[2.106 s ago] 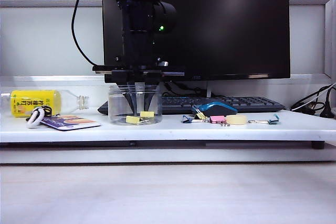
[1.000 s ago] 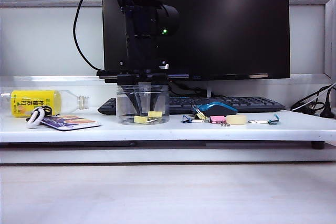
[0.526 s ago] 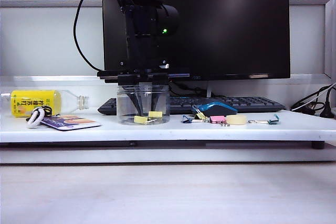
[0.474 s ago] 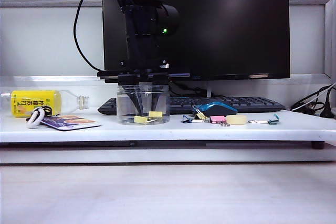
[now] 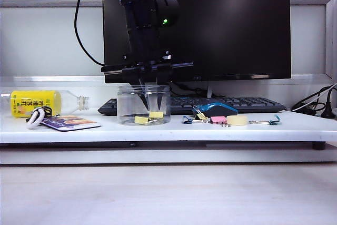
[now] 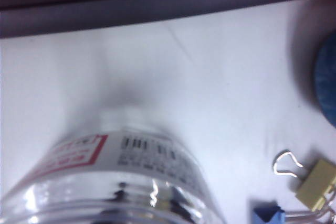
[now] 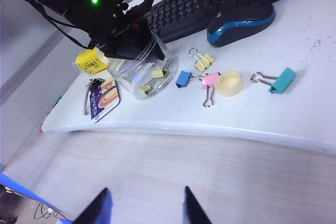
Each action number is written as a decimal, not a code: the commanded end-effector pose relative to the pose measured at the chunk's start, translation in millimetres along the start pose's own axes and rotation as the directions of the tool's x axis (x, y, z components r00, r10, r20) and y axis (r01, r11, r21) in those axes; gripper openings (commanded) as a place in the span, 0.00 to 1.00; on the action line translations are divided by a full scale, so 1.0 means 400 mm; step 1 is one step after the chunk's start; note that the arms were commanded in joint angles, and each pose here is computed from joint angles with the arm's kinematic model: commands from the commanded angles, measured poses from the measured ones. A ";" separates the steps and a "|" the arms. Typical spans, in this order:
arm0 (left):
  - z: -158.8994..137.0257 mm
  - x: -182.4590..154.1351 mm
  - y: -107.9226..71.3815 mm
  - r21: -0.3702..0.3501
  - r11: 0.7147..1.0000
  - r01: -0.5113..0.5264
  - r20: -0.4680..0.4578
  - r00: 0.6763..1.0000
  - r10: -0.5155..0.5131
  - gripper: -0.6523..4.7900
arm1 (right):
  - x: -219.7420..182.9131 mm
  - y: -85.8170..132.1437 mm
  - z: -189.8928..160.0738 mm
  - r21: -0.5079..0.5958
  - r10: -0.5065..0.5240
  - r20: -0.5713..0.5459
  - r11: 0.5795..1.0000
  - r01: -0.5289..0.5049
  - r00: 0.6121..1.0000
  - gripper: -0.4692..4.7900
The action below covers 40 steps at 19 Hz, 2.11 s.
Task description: Take the clips out of the round transparent plastic box and place them on the table.
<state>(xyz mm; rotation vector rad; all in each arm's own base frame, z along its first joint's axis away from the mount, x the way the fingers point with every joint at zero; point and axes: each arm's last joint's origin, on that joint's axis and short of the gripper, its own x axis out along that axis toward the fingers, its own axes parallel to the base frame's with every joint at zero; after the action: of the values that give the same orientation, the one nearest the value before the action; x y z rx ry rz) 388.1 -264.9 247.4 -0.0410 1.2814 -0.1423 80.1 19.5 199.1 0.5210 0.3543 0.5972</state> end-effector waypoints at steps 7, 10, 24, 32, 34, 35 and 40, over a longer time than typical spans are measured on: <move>-0.005 0.015 -0.007 0.005 1.000 0.002 -0.020 1.000 -0.002 0.32 | -0.001 0.003 0.004 -0.011 0.004 0.008 1.000 -0.003 1.000 0.42; -0.007 0.028 -0.006 0.011 1.000 -0.014 -0.033 0.999 0.014 0.32 | -0.001 0.003 0.004 -0.010 0.003 0.007 1.000 -0.003 1.000 0.42; -0.023 0.088 -0.039 0.033 0.999 -0.035 -0.041 0.998 0.037 0.11 | -0.001 0.003 0.003 -0.009 0.002 0.006 1.000 -0.002 1.000 0.42; -0.011 -0.009 -0.029 0.055 0.997 -0.053 0.069 0.996 0.049 0.11 | -0.001 0.003 0.003 -0.009 0.002 0.006 1.000 -0.002 1.000 0.42; -0.011 -0.043 -0.027 0.072 0.997 -0.041 0.093 0.995 0.034 0.11 | -0.001 0.003 0.003 -0.009 0.002 0.005 1.000 -0.002 1.000 0.42; -0.011 -0.056 -0.026 0.078 0.996 -0.037 0.101 0.994 0.029 0.11 | -0.001 0.003 0.003 -0.009 0.002 0.005 1.000 -0.002 1.000 0.42; -0.015 -0.137 -0.019 0.113 0.994 -0.009 0.155 0.988 -0.009 0.11 | -0.001 0.003 0.003 -0.009 0.002 0.005 1.000 -0.002 1.000 0.42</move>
<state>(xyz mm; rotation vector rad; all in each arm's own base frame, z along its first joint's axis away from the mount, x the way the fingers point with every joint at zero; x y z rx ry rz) 369.3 -266.2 288.9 0.0456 1.1428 -0.1910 79.9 19.5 198.5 0.5232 0.3617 0.5957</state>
